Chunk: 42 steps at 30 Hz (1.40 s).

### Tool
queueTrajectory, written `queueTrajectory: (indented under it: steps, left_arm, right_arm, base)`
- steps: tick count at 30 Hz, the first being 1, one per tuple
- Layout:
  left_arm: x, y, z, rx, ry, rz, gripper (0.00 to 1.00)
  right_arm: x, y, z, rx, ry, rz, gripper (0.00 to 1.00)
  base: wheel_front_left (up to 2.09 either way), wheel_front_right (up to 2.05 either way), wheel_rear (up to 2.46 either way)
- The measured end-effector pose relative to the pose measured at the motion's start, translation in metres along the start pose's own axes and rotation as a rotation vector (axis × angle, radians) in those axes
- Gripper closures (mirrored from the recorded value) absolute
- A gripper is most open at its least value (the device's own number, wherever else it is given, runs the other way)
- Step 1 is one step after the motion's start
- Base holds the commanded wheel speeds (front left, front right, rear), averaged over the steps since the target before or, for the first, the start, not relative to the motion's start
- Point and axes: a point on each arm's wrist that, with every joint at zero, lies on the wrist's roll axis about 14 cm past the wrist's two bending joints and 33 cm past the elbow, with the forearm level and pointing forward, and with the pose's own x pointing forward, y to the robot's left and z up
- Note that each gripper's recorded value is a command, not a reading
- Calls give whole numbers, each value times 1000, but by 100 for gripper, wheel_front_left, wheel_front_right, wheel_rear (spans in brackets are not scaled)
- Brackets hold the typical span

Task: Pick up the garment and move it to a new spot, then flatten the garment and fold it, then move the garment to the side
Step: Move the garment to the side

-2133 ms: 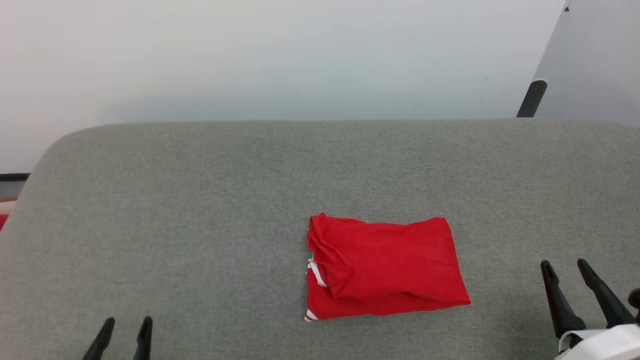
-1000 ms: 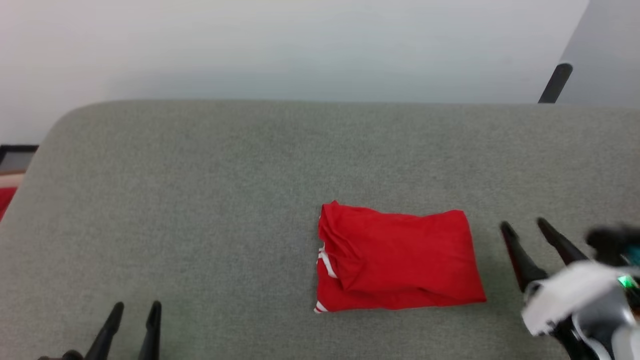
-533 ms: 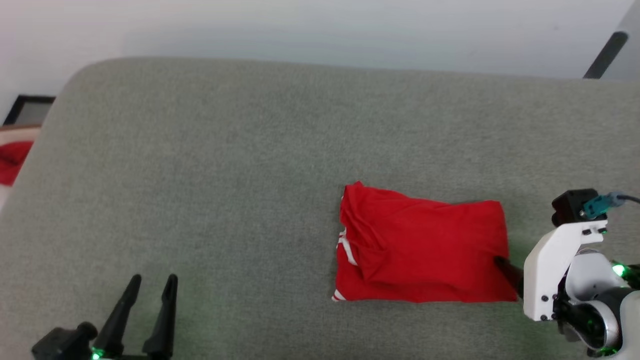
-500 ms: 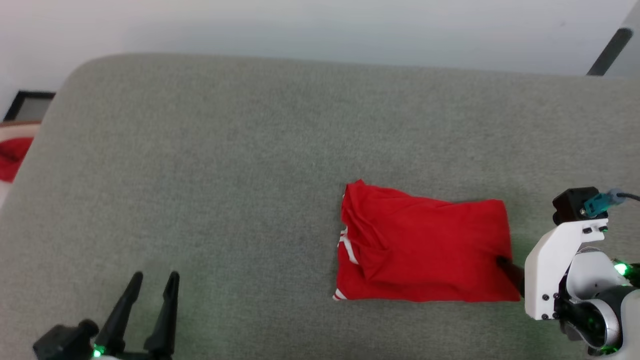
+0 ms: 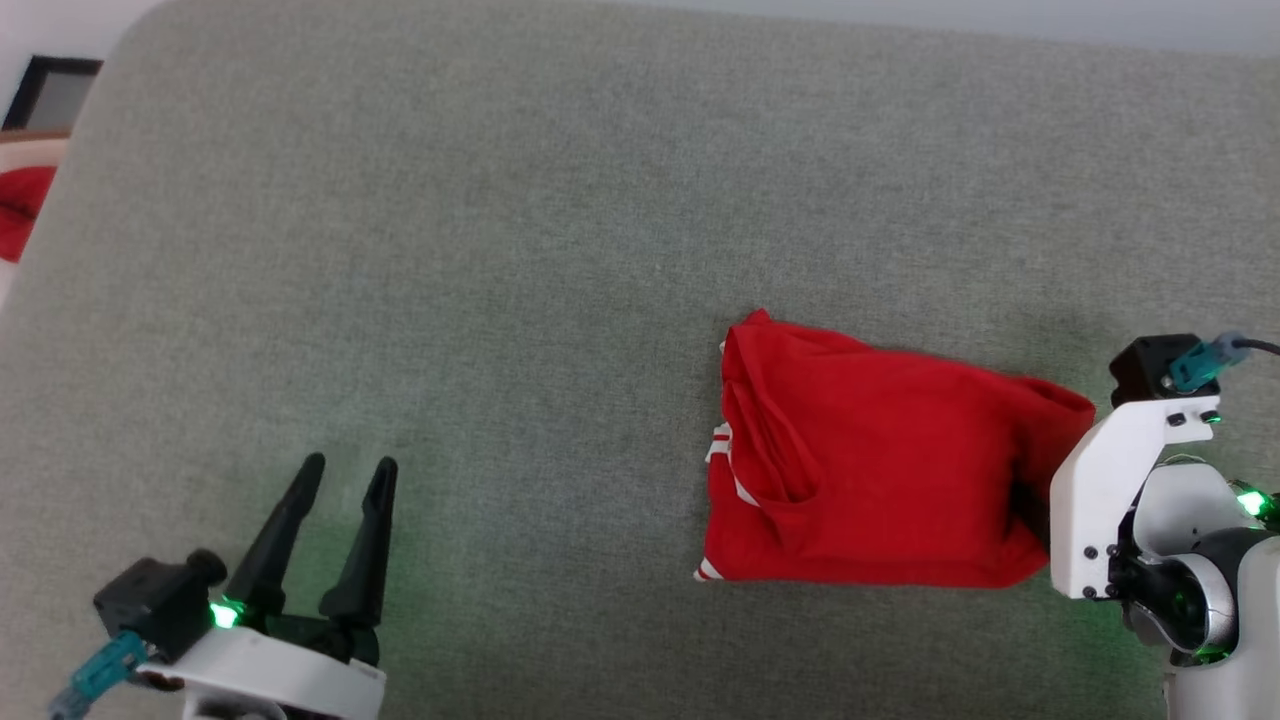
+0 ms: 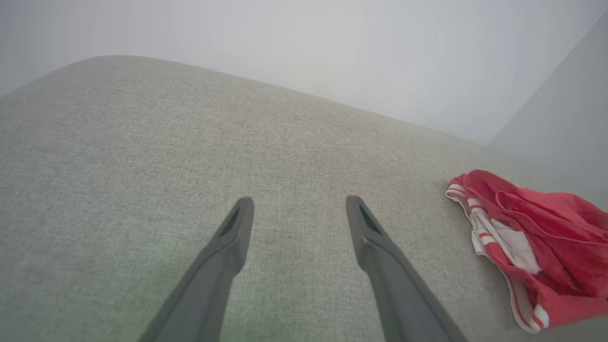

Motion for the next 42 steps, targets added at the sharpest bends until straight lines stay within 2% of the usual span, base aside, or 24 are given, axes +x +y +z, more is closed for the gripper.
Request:
queueTrajectory:
  steps: [1,2,10,16,22,29,34,42]
  left_arm:
    - [1,1,0,3,1,0,0]
    - [3,1,0,5,1,-1,0]
    - [18,-14,12,36,-31,-70,0]
    - [42,-41,32,83,-93,-187,0]
    - [68,-74,46,144,-134,-337,0]
    - [98,-101,54,230,-160,-482,0]
    - [119,-113,58,277,-182,-552,0]
    - [146,-127,56,298,-206,-628,0]
  right_arm:
    - [2,1,1,4,-9,9,60]
    - [4,1,3,12,-22,18,100]
    - [-7,-5,25,115,-222,65,100]
    - [-31,-43,32,219,-369,2,100]
    - [-62,-97,23,315,-467,-136,100]
    - [-98,-160,-1,370,-492,-348,100]
    - [-126,-203,0,371,-536,-501,100]
    - [-150,-246,8,305,-567,-710,100]
  base:
    - [0,0,0]
    - [0,0,0]
    - [0,0,0]
    - [0,0,0]
    - [0,0,0]
    - [0,0,0]
    - [0,0,0]
    - [0,0,0]
